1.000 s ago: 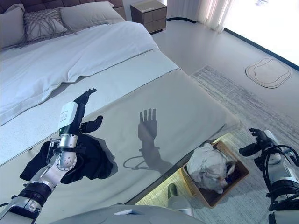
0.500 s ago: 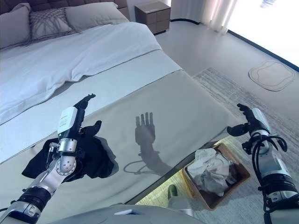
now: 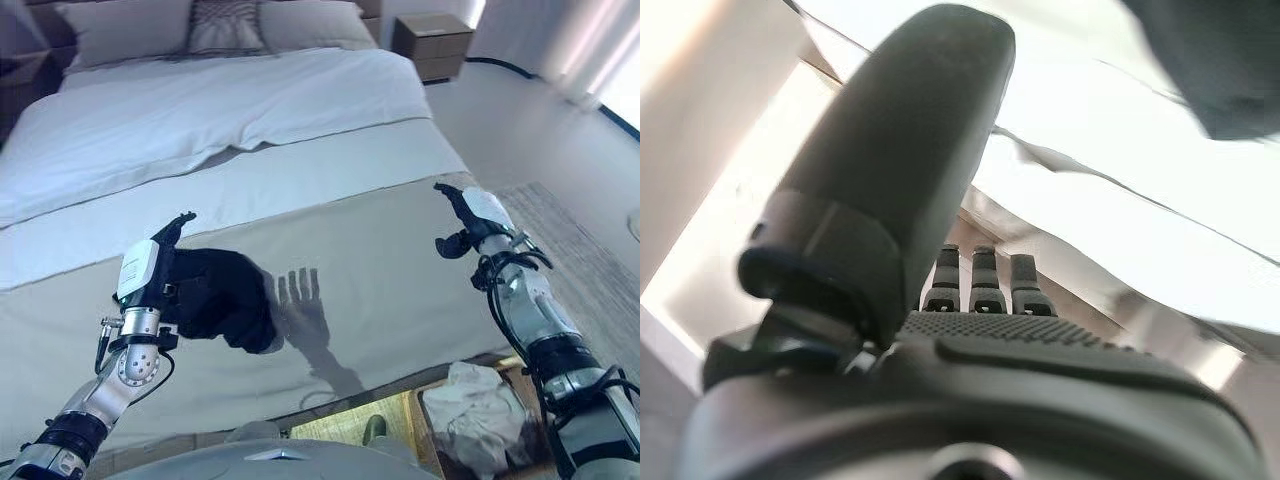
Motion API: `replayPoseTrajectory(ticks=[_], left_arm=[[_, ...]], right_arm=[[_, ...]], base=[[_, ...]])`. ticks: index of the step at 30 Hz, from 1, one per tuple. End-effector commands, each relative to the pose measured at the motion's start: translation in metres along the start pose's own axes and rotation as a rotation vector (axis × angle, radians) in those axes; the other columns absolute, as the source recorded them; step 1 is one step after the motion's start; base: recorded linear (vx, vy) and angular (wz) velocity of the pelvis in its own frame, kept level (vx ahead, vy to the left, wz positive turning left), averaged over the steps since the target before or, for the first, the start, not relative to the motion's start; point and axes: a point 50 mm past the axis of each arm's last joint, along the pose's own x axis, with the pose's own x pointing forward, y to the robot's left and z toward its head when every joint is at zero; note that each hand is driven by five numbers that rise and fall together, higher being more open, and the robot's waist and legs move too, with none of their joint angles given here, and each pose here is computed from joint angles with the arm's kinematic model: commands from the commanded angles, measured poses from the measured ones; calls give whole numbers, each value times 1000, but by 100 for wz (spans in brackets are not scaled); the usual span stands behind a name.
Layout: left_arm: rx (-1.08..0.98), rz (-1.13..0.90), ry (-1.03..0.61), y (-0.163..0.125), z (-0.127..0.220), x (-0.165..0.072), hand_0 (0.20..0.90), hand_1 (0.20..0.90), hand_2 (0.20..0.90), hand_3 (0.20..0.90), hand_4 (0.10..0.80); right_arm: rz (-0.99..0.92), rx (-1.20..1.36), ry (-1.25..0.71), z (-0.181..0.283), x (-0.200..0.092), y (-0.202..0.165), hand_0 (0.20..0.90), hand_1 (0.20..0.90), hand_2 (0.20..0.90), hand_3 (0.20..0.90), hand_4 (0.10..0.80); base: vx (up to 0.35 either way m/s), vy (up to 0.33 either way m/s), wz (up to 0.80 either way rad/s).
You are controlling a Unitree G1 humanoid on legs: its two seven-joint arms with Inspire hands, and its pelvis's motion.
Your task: Pick up the clothes from the bed and place them into the basket
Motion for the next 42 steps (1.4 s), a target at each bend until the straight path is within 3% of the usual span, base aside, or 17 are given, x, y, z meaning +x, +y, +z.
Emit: replayPoseTrajectory(ticks=[1,8,17,42], left_arm=[[-34,163,-139,38,19,27,900,900,900,900,800],[-66,133,-196,42,25,26,900,900,900,900,800],[-114,170,-255,42,37,28,900,900,900,900,800],[-219,286,-390,47,75,29,900,900,900,900,800]], right_arm=[[-243,-107,-134,37,25,-76,900,900,900,900,800],[-293,-192,-124,58,42,-108,900,900,900,900,800],[-291,-279,-177,99,58,-123,900,900,900,900,800],[-149,-361,-182,154,88,-114,900,900,900,900,800]], base=[[22,43,60],[-33,72,63],[41,33,30],[21,71,11]])
